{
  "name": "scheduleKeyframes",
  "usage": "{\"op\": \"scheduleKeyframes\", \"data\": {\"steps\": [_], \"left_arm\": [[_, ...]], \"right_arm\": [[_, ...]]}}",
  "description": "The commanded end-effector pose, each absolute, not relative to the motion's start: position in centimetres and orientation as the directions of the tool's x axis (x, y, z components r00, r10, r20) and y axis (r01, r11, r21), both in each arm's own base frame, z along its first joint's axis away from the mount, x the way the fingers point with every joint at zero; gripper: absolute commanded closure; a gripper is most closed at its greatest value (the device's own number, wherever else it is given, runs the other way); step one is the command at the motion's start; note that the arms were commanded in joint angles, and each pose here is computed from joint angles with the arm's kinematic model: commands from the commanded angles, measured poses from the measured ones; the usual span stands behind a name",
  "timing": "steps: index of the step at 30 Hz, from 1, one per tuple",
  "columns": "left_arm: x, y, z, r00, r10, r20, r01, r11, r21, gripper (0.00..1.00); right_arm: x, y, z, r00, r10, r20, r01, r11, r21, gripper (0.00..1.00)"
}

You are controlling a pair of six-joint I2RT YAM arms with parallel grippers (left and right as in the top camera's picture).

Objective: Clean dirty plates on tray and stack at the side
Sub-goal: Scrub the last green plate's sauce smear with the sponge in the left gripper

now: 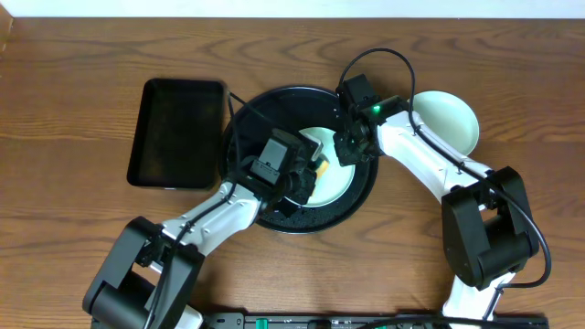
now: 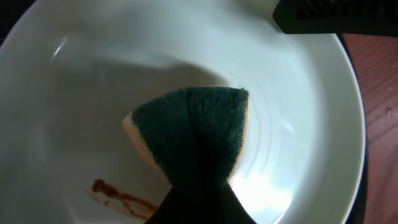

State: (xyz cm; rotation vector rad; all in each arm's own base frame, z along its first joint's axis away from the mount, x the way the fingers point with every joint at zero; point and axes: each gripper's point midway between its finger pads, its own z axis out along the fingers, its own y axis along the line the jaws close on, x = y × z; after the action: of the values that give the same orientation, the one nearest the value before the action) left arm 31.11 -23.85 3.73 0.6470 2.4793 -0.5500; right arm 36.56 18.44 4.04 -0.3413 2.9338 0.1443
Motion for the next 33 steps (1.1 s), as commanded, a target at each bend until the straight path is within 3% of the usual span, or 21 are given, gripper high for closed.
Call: {"op": "scheduleKeyframes", "data": {"steps": [1, 12, 27, 33], "left_arm": [[31.5, -23.6, 3.1, -0.755, 0.335, -0.563, 0.522, 0.828, -0.206, 0.93], [30.6, -23.1, 0.1, -0.788, 0.365, -0.496, 0.511, 0.837, -0.195, 0.92], [33.2, -20.0, 0.2, -0.764, 0.353, -0.540, 0.417, 0.909, 0.004, 0.92], [33.6, -20.0, 0.4, -0.756, 0.352, -0.552, 0.413, 0.911, 0.016, 0.93]], "right_arm": [[36.5, 18.4, 4.3, -0.953, -0.229, -0.199, -0.248, 0.966, 0.078, 0.99], [36.5, 18.4, 4.3, -0.953, -0.229, -0.199, -0.248, 0.966, 0.078, 0.99], [36.3, 18.3, 4.2, -0.954, -0.230, -0.190, -0.248, 0.966, 0.076, 0.99], [36.3, 18.3, 4.2, -0.954, -0.230, -0.190, -0.248, 0.966, 0.076, 0.99]]}}
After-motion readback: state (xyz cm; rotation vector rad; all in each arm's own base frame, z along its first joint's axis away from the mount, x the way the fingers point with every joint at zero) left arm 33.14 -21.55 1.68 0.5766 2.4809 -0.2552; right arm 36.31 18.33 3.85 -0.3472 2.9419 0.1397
